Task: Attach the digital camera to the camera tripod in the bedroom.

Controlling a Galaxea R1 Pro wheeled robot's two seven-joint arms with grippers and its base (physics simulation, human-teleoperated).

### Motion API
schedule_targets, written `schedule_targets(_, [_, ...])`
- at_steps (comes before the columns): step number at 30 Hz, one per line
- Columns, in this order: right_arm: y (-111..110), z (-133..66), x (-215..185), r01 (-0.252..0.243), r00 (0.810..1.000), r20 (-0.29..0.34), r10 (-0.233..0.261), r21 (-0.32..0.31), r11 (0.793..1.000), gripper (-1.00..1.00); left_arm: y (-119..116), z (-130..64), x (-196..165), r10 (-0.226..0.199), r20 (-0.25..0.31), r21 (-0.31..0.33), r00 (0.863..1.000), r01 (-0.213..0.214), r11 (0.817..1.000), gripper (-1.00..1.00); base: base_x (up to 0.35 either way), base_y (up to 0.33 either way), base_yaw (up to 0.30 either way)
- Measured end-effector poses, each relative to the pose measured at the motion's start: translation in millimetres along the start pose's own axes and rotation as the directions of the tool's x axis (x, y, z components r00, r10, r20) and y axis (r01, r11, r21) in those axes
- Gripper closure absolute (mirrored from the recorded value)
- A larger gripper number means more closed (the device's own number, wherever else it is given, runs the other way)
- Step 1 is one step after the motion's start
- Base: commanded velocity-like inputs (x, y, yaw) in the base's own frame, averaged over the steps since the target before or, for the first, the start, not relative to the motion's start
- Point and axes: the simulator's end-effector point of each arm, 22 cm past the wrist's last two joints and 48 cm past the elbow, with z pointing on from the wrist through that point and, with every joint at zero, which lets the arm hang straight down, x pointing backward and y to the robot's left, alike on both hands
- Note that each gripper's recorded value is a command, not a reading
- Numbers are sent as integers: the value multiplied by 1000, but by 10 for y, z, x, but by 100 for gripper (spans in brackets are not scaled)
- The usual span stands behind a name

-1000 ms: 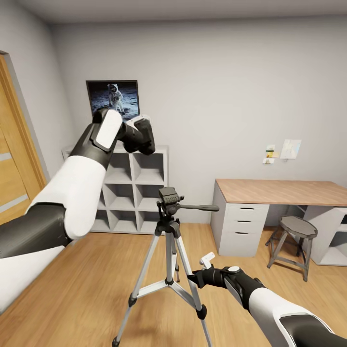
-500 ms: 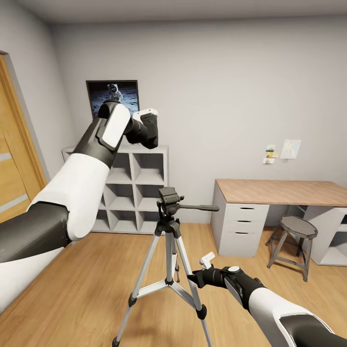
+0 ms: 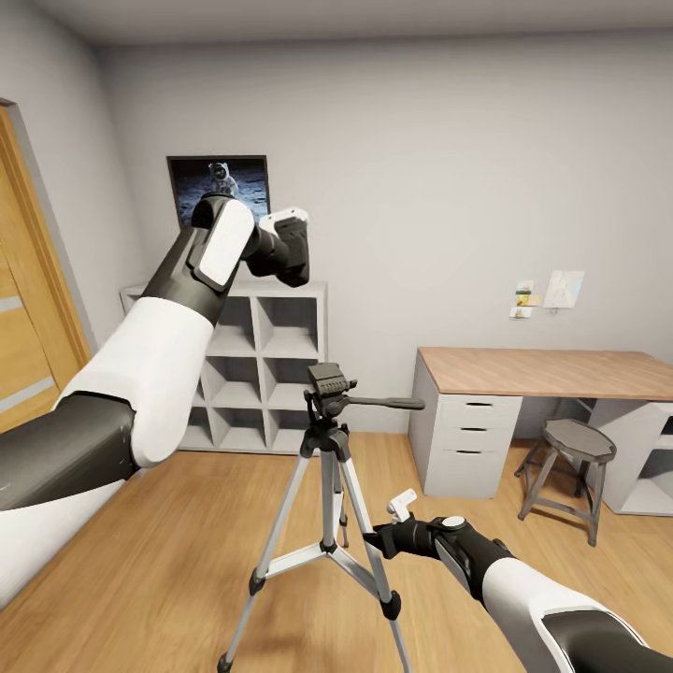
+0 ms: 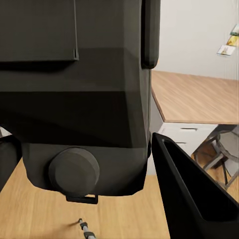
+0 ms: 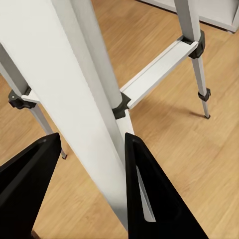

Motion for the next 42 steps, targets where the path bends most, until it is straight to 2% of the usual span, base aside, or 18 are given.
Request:
schedule_targets(20, [-2,-2,1,2,1000,0,-2,0,1000,100,-124,-157,-223,21,78,9,997,-22,1000,100,0,0,0])
schedule_targets(25, [-3,-2,1,2,1000,0,-2,0,1000,100,-76,-168,-238,23,87,-9,996,-22,1000,100,0,0,0])
schedule_targets(29, [-4,-2,1,3,1000,0,-3,0,1000,100,8,-156,-215,29,87,-54,996,-25,998,100,0,0,0])
schedule_targets(31, [-4,-2,2,3,1000,0,-3,0,1000,100,36,-150,-201,40,85,-77,996,-34,996,100,0,0,0])
schedule_targets(35, [-3,-2,1,3,1000,0,-3,-1,1000,100,54,-142,-168,97,78,-133,992,-86,987,100,0,0,0])
schedule_targets(36, [-3,-2,1,3,1000,0,-3,-1,1000,100,41,-139,-154,123,74,-146,990,-111,983,100,0,0,0])
schedule_targets(42, [-5,-2,2,3,1000,0,-3,0,1000,100,42,-89,-77,176,53,-176,983,-165,971,100,0,0,0])
